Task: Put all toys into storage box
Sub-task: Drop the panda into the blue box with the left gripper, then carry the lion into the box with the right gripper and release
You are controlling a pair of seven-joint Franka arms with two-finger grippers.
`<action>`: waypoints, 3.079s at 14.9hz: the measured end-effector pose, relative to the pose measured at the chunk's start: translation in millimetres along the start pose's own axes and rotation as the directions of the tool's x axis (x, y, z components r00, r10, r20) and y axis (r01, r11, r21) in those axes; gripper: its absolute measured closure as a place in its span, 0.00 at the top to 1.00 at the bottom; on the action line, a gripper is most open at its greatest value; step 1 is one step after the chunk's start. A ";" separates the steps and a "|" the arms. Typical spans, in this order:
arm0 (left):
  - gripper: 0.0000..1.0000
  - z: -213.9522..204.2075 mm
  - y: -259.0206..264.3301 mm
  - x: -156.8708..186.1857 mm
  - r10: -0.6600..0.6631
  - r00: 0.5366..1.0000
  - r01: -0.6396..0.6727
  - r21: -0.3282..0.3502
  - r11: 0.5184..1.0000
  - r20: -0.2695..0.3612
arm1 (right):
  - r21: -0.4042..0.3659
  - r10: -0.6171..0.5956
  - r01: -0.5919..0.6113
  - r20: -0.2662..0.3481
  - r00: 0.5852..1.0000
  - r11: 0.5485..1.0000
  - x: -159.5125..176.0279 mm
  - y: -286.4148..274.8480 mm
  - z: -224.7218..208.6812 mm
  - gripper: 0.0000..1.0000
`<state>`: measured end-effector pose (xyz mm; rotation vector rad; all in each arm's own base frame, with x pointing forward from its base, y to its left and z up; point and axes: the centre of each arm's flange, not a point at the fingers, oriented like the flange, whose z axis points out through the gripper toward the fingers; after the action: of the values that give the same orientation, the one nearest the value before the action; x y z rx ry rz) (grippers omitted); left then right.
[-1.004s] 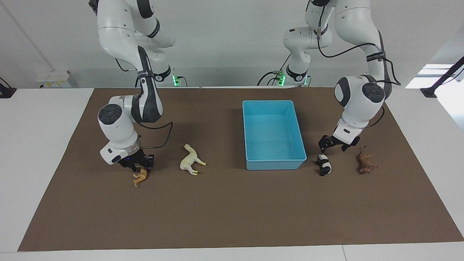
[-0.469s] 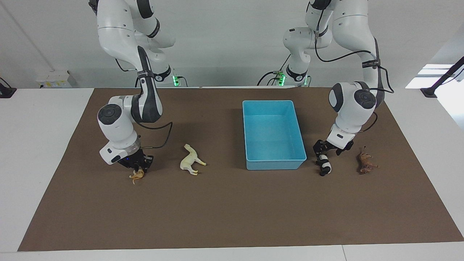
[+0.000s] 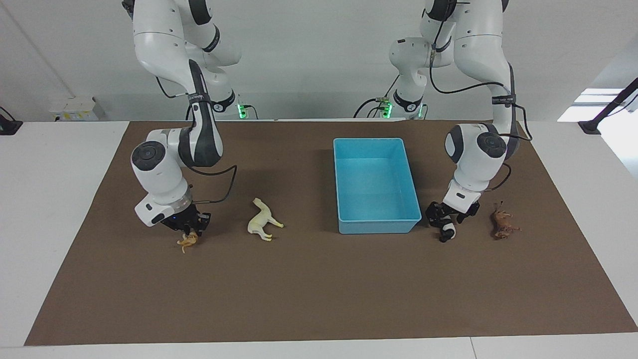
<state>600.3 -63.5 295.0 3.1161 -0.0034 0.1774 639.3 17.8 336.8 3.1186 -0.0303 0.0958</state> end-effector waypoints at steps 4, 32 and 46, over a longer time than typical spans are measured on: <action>0.55 -2.3 0.1 3.2 0.000 1.000 0.000 -0.001 1.000 -0.008 | -0.001 -0.037 0.037 -0.008 0.999 0.999 -0.8 1.5 -47.6 0.29; 1.00 -152.2 142.1 -59.7 -0.231 0.958 0.216 0.104 0.971 0.169 | 0.024 -0.013 0.013 0.010 1.000 1.000 -64.6 -121.4 -228.2 0.29; 1.00 -68.7 -144.7 25.0 0.171 0.984 -0.165 0.127 0.978 -0.038 | 0.274 0.045 -0.040 -0.010 0.999 0.961 -203.1 -461.6 -109.9 0.29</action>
<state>617.8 82.6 363.2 3.2322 -0.2668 0.2665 439.1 485.4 424.4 3.3941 -0.0912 0.1376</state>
